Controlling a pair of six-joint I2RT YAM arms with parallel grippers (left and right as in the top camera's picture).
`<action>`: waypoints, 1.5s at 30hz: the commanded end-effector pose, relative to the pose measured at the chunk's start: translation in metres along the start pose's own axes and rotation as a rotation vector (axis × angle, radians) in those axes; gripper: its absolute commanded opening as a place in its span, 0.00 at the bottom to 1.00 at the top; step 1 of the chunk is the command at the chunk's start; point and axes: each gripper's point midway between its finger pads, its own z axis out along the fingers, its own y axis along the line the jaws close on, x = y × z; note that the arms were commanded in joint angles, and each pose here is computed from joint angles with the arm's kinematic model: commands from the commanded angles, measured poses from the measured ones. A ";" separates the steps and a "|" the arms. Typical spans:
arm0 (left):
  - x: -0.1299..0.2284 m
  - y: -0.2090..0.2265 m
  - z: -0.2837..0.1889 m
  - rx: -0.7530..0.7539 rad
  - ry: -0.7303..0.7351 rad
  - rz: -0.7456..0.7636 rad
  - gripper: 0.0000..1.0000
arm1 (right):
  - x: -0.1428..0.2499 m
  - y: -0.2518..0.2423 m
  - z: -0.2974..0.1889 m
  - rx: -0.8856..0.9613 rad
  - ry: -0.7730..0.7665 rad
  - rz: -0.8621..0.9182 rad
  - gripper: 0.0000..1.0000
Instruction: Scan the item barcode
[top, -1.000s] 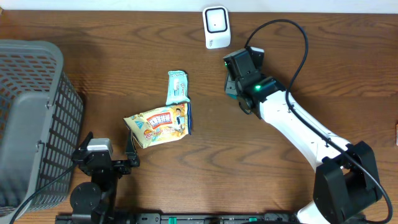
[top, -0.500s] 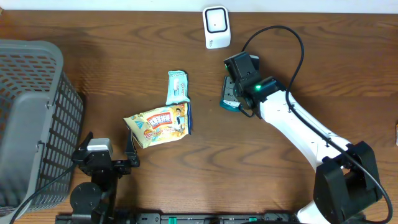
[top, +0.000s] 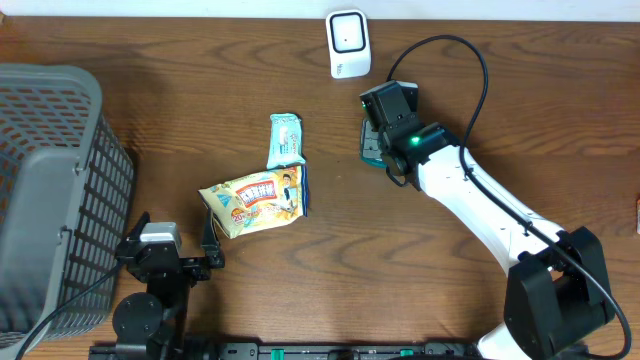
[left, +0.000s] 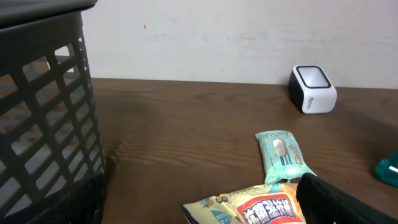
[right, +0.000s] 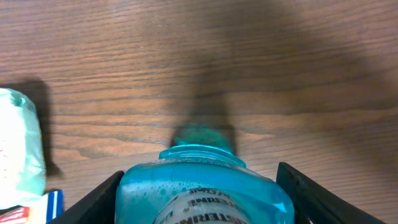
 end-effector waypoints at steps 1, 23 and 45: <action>-0.001 -0.001 -0.001 0.010 -0.006 -0.006 0.98 | -0.014 -0.004 -0.008 0.026 -0.053 -0.027 0.69; -0.001 -0.001 -0.001 0.010 -0.006 -0.006 0.98 | -0.045 -0.009 -0.085 0.013 -0.082 -0.196 0.99; -0.001 -0.001 -0.001 0.010 -0.006 -0.006 0.98 | -0.009 0.012 -0.023 -0.205 0.108 -0.792 0.99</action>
